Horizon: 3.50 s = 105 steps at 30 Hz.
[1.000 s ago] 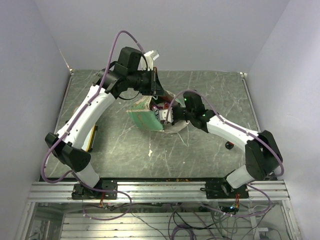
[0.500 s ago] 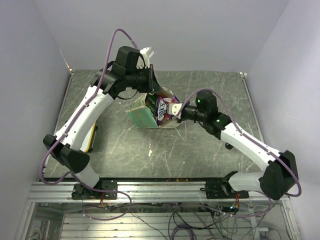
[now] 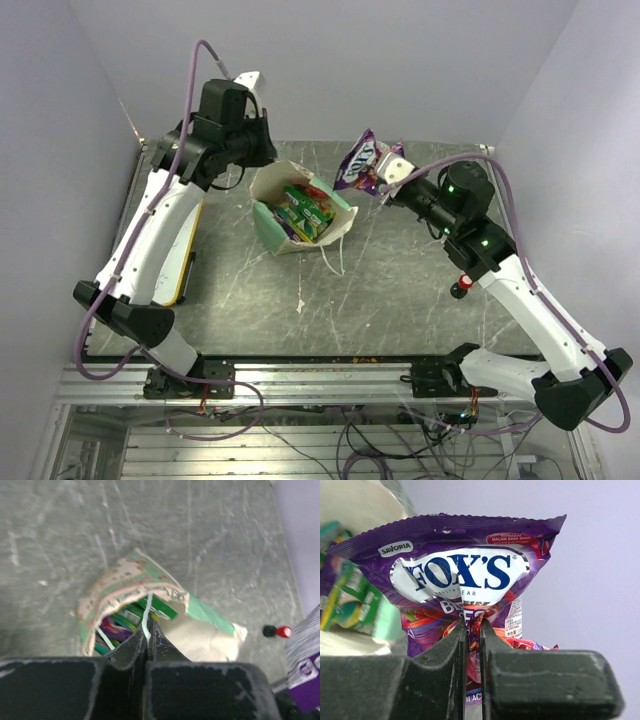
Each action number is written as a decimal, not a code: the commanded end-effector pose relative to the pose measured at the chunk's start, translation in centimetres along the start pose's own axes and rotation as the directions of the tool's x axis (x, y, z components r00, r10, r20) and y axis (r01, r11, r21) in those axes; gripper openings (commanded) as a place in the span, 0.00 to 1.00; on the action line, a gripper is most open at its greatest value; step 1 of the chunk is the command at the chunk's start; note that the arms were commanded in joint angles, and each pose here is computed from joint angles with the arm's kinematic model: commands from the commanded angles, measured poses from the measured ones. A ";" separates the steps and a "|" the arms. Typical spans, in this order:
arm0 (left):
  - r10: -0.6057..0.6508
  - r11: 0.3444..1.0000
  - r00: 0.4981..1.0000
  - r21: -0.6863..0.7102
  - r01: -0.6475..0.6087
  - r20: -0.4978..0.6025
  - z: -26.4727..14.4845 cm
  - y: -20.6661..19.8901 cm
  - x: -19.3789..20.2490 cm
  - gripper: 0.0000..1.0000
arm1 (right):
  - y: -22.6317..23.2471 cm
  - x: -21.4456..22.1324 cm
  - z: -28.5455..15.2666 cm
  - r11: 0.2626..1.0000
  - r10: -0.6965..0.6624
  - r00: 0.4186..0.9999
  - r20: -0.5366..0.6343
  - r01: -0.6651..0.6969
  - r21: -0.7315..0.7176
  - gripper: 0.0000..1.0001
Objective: Take the snacks out of the paper bag
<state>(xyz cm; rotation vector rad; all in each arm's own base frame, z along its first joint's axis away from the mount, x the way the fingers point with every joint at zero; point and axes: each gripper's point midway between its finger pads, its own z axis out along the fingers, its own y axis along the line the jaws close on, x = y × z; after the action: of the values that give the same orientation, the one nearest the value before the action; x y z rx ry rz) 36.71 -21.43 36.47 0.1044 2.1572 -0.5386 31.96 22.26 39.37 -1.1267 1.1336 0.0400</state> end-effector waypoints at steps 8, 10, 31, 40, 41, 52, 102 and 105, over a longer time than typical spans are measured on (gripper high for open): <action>0.229 0.968 0.907 0.018 -0.252 0.352 -4.8 -0.8 -9.7 0.07 | -3.9 8.6 -1.7 0.937 0.304 0.936 -0.174 -0.261 0.234 0.00; 0.250 0.957 0.898 0.050 -0.287 0.362 -4.0 -1.6 -10.1 0.07 | -3.9 10.1 -1.6 0.911 0.375 0.905 -0.201 -0.320 0.262 0.00; 0.069 0.925 0.997 0.373 -0.070 0.015 1.8 -6.4 0.0 0.07 | 0.6 28.6 -4.2 0.511 0.859 0.297 -0.416 -0.519 0.685 0.00; 0.051 0.901 0.998 0.432 -0.029 -0.038 1.5 -7.8 1.8 0.07 | 1.0 36.8 -0.7 0.436 0.898 0.186 -0.400 -0.512 0.740 0.00; 0.056 0.899 0.998 0.438 -0.033 -0.041 1.4 -7.9 1.9 0.07 | 1.1 37.7 0.0 0.435 0.897 0.179 -0.404 -0.519 0.736 0.00; 0.071 0.906 0.997 0.419 -0.058 -0.015 1.0 -7.3 2.3 0.07 | 3.6 31.1 1.6 0.375 0.889 0.151 -0.431 -0.781 0.499 0.98; 0.048 0.831 0.998 0.555 -0.021 -0.034 -2.8 -11.0 5.2 0.07 | 26.9 7.1 2.4 -0.065 0.780 -0.088 -0.619 -0.996 0.059 0.09; 0.027 0.843 0.999 0.538 -0.005 -0.033 -3.7 -10.4 5.8 0.07 | 26.6 8.5 -0.5 0.014 0.789 -0.075 -0.610 -0.990 0.139 0.22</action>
<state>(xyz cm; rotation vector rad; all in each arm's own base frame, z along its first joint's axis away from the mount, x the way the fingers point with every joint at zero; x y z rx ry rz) 29.21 -29.71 33.60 0.4784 2.1110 -1.0233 22.45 33.96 15.15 -0.3455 2.3784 1.3944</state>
